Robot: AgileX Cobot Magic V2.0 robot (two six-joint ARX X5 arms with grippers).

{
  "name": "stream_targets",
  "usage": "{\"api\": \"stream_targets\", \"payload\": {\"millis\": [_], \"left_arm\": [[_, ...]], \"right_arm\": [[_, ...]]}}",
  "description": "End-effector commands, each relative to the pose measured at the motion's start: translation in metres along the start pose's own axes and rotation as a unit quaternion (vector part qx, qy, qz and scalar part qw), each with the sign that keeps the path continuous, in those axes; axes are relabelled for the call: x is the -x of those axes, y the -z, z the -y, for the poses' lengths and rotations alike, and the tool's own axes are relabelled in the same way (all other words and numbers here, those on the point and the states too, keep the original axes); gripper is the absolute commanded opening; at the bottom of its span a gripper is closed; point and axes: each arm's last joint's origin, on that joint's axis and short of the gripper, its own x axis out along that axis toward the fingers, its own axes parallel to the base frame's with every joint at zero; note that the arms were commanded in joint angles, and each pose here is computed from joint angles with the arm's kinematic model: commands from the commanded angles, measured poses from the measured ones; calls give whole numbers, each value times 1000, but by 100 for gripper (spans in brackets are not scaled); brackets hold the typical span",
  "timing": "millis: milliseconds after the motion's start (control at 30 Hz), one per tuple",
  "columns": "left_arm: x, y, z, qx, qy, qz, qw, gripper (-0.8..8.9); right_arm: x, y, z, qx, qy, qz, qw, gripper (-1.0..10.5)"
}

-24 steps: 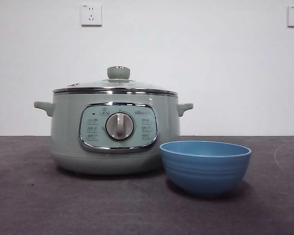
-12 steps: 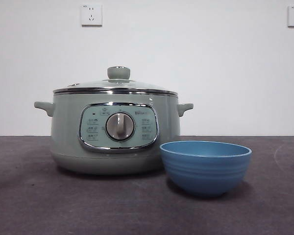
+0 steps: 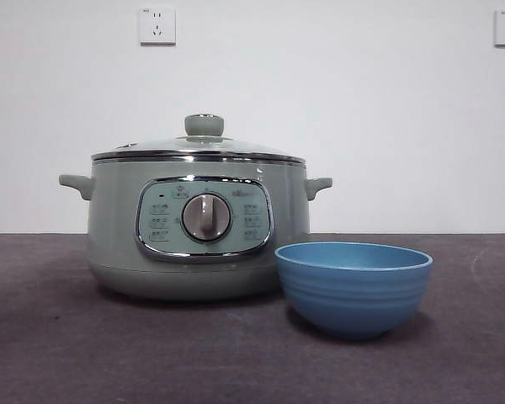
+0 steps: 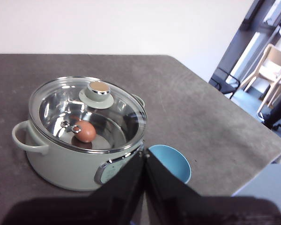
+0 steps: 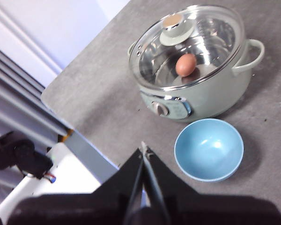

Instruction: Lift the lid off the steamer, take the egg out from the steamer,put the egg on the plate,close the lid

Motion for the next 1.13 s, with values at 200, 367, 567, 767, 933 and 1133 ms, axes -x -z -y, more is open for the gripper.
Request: {"api": "stream_targets", "payload": {"millis": [200,367,567,767,933,1133], "left_arm": [[1,-2,1,-9,6,-9,1000,80],[0,0,1,9,5,-19,1000,572],[-2,-1,-1,10,8,-21,1000,570],[-17,-11,-11,9,21,-28,999,567],[-43,-25,-27,9,48,-42,998,566],[-84,-44,-44,-2,57,-56,997,566]], "right_arm": [[0,0,-1,16,-4,0,1000,212],[0,0,-1,10,-4,0,1000,599],[0,0,-1,10,-4,0,1000,599],[0,-1,-1,9,-4,-1,1000,599],[-3,-2,3,3,-5,-7,1000,599],[-9,-5,8,-7,-6,-17,1000,599]]}}
